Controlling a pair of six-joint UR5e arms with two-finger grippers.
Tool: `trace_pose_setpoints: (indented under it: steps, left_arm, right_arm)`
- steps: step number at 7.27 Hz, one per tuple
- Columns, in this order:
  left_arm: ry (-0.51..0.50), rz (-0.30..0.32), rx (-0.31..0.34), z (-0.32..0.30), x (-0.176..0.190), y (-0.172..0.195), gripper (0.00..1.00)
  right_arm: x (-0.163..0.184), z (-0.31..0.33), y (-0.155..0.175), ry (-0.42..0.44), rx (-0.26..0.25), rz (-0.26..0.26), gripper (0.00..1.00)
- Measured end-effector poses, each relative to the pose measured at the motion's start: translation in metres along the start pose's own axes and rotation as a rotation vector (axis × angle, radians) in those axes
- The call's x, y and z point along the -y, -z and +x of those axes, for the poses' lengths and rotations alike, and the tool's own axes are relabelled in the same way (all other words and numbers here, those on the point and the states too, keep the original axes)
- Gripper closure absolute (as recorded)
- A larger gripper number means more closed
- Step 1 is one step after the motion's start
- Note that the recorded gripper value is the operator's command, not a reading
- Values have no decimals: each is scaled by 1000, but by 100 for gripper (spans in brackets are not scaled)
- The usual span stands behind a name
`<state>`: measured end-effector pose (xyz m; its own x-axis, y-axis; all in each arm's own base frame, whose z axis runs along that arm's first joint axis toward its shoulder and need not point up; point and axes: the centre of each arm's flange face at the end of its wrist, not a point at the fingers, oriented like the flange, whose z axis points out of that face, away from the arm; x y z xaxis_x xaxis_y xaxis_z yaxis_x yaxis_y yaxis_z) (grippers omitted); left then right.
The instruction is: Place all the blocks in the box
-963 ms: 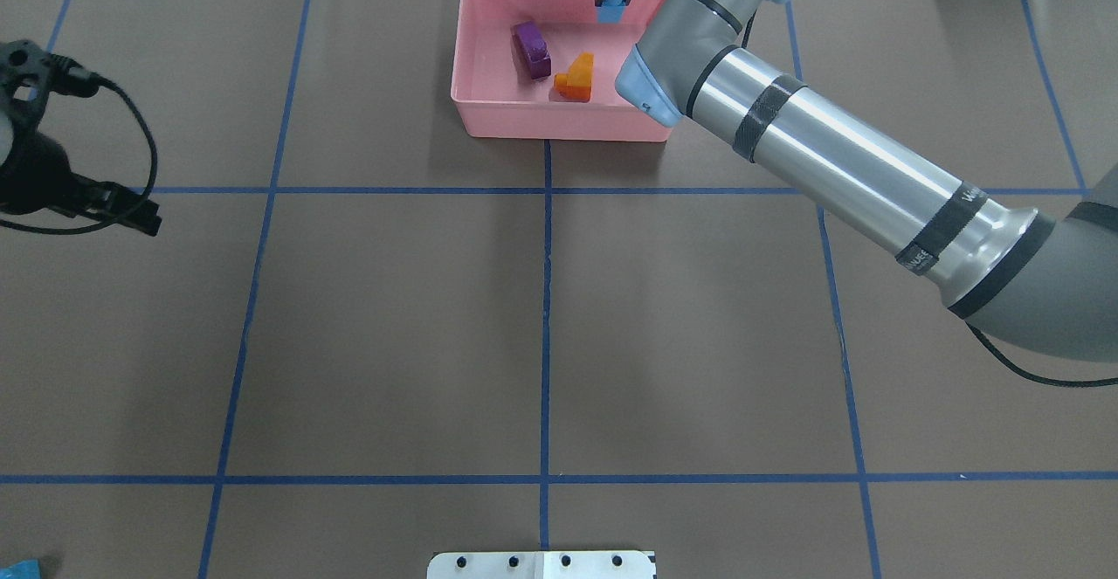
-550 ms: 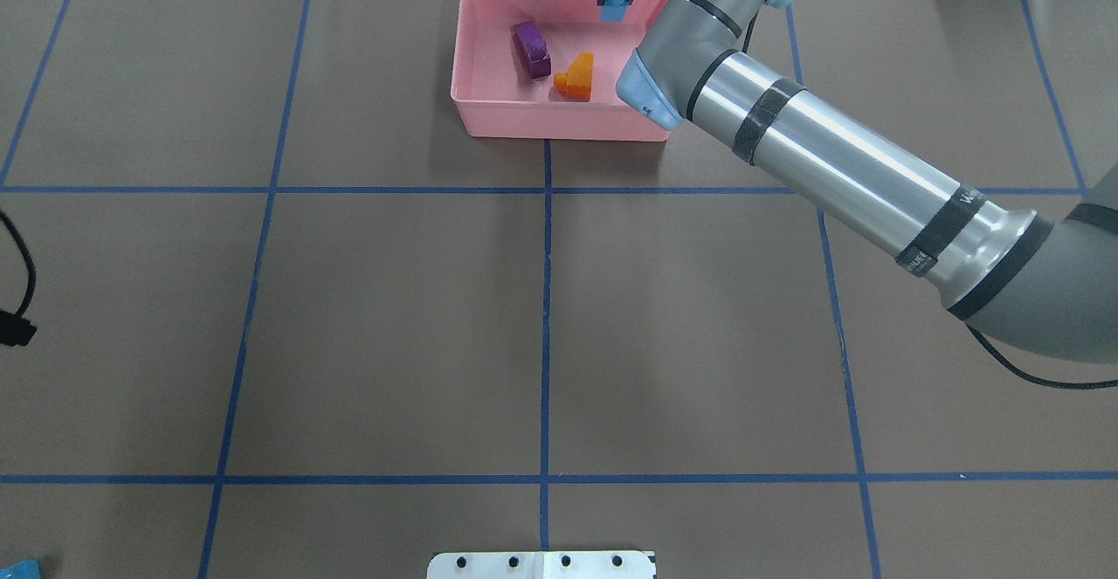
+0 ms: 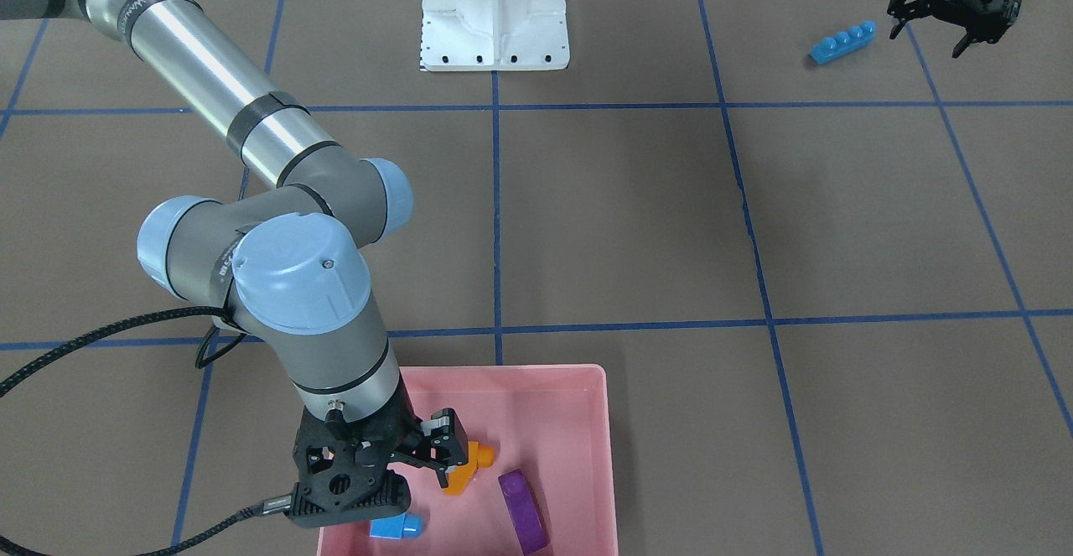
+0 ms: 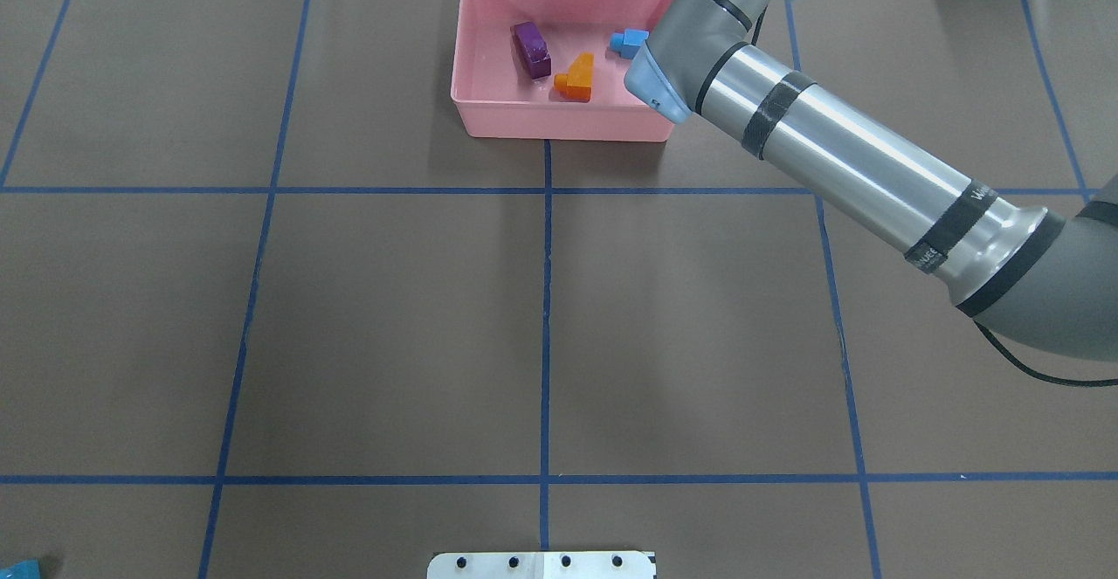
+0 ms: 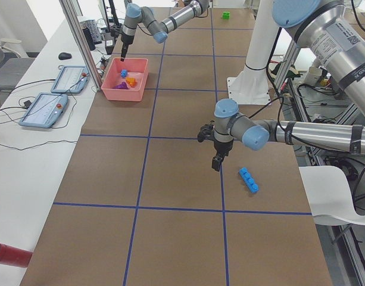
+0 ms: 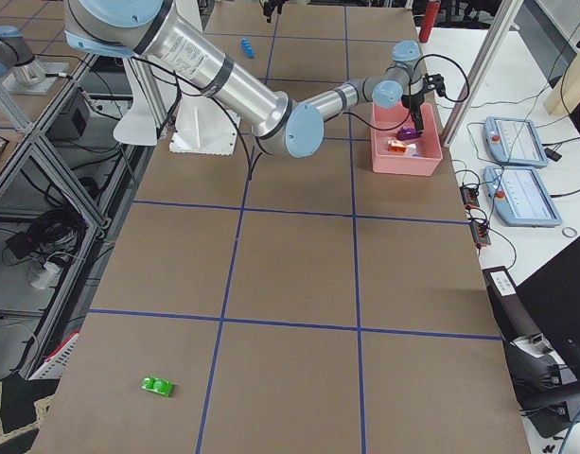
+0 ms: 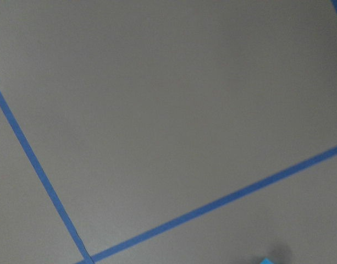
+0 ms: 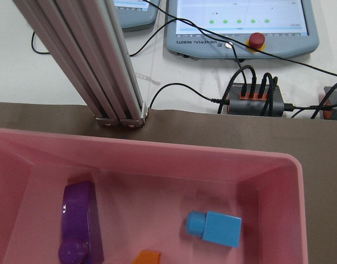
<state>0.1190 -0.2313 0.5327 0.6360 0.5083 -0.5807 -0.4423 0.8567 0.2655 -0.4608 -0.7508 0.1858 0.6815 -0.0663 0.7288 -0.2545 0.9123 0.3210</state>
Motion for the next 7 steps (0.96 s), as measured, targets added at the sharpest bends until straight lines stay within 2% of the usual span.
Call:
trace_pose_setpoints:
  steps: [2,7]
  left_arm:
    - [-47,-49,-5,14,-15,-18,1]
    - [-46,-61,19,89,-53,-90,1]
  right_arm:
    - [-13,16,2,3,11,6,0]
    - [-26,35,6,-3,24,-14,0]
